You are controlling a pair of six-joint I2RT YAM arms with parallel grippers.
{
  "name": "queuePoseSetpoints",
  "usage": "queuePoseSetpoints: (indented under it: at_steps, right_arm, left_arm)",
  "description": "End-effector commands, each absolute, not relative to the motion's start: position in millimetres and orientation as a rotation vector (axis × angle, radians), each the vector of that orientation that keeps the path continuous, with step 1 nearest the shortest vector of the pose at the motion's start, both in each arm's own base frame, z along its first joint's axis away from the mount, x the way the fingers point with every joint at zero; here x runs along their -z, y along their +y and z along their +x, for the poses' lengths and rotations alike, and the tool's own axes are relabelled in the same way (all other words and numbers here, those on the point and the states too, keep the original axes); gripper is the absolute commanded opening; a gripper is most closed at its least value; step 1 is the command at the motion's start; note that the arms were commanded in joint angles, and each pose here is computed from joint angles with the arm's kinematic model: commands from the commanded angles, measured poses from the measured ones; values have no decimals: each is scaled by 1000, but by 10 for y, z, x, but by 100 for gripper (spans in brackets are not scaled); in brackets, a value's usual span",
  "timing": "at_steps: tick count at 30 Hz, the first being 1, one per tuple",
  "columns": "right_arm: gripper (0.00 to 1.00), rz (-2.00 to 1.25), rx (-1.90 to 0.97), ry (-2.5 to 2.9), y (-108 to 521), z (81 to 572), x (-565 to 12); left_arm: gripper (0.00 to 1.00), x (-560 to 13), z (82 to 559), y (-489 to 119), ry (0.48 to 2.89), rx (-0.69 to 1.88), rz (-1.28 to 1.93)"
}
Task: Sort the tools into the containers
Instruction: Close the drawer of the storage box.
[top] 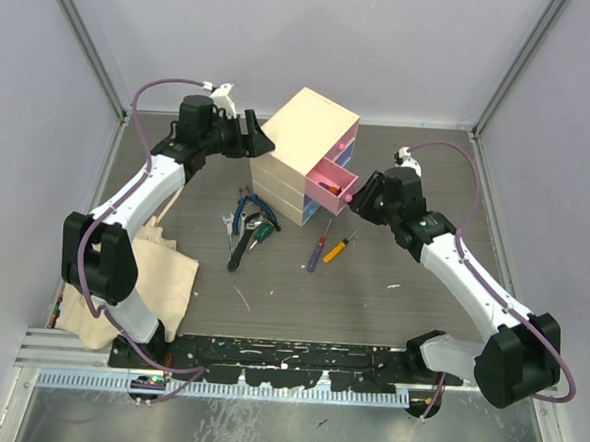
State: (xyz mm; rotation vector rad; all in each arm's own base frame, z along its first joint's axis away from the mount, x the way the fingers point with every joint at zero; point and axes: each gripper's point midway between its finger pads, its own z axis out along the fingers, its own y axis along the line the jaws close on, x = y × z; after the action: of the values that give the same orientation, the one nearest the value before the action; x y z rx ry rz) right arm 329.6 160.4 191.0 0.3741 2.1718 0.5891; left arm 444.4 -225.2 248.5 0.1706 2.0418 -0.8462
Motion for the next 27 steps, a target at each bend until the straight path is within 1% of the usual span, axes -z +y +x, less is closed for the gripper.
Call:
queuePoseSetpoints:
  at_steps: [1, 18, 27]
  right_arm:
    - [38, 294, -813, 2016, 1966, 3516, -2478]
    - [39, 279, -928, 2035, 2334, 3900, -2375]
    - [40, 260, -1001, 2018, 2526, 3970, -2428]
  left_arm:
    - [76, -2523, 4367, -2359, 2044, 848, 237]
    - [76, -2471, 4328, -2447, 2064, 853, 264]
    - [75, -2472, 4306, -2487, 2065, 854, 280]
